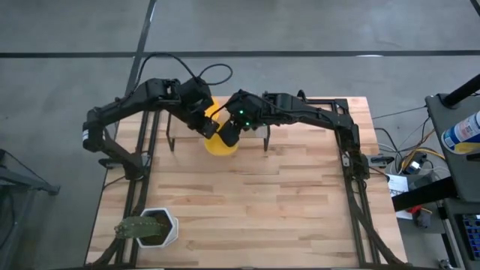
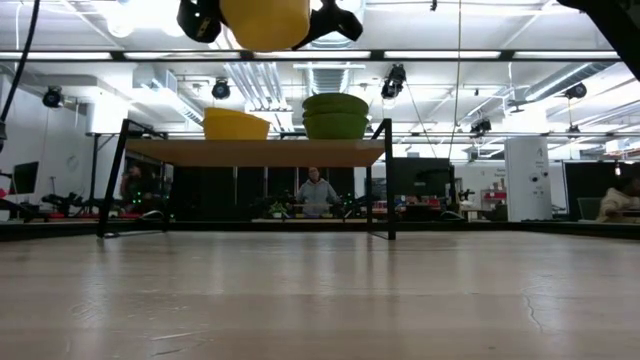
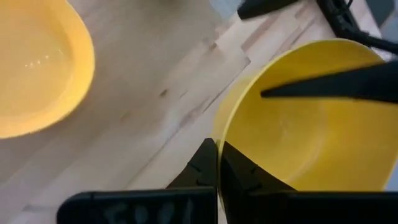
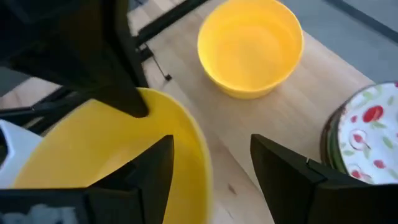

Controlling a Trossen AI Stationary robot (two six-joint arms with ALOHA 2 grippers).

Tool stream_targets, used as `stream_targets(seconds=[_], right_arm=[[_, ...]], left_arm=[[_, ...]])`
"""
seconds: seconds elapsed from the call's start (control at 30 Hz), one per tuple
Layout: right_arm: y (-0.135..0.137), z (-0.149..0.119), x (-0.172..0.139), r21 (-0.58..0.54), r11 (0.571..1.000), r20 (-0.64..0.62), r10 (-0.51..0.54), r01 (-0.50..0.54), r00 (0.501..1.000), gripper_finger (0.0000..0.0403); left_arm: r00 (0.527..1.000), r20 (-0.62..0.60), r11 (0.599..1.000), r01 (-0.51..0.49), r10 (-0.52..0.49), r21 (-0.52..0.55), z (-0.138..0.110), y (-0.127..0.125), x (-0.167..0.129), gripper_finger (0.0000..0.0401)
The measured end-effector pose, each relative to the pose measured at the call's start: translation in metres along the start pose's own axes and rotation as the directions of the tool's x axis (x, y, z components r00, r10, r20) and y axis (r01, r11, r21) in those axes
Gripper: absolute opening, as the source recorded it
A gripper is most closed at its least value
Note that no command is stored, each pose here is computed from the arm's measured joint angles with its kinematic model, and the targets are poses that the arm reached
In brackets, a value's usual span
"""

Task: Pick & Place Mini bowls
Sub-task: Stack the yellow bowl on top of the yellow bowl on the shelf

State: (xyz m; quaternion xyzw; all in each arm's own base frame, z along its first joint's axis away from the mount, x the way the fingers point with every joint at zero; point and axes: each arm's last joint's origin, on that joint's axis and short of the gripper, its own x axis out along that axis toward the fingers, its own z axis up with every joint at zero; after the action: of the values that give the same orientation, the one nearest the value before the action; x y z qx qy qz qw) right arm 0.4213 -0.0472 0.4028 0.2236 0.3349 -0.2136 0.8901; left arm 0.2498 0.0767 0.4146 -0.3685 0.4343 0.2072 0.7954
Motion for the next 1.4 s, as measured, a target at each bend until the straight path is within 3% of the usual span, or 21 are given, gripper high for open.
stream_targets(seconds=[0.23, 0.37, 0.63, 0.8, 1.2, 1.4], right_arm=[[0.002, 0.008, 0.000, 0.067, 0.993, 0.044, 0.091, -0.094, 0.995, 0.0210], [0.002, 0.010, -0.001, 0.050, 0.997, 0.075, 0.062, -0.066, 0.995, 0.0210], [-0.003, 0.005, 0.000, 0.089, 0.996, 0.034, -0.003, 0.000, 0.999, 0.0205], [0.002, 0.000, 0.001, 0.087, 0.996, -0.007, 0.031, -0.031, 0.999, 0.0205], [0.013, 0.009, 0.015, 0.096, 0.988, 0.101, 0.110, -0.119, 0.989, 0.0205], [0.014, 0.007, 0.016, -0.045, 0.995, 0.101, 0.094, -0.090, 0.990, 0.0203]], left_arm=[[0.998, 0.008, 0.998, 0.057, -0.057, -0.031, 0.002, 0.001, -0.013, 0.0000], [0.993, -0.046, 0.994, 0.103, -0.104, -0.037, 0.000, 0.001, -0.013, 0.0000], [0.988, -0.150, 0.999, 0.035, -0.038, -0.021, -0.011, 0.007, -0.013, 0.0000], [0.988, -0.119, 0.995, -0.103, 0.102, -0.001, -0.014, 0.015, -0.017, 0.0000], [0.974, -0.128, 0.983, -0.182, 0.185, 0.033, -0.007, 0.021, -0.007, 0.0000], [0.978, -0.107, 0.983, -0.178, 0.180, 0.034, -0.001, 0.025, -0.006, 0.0000]])
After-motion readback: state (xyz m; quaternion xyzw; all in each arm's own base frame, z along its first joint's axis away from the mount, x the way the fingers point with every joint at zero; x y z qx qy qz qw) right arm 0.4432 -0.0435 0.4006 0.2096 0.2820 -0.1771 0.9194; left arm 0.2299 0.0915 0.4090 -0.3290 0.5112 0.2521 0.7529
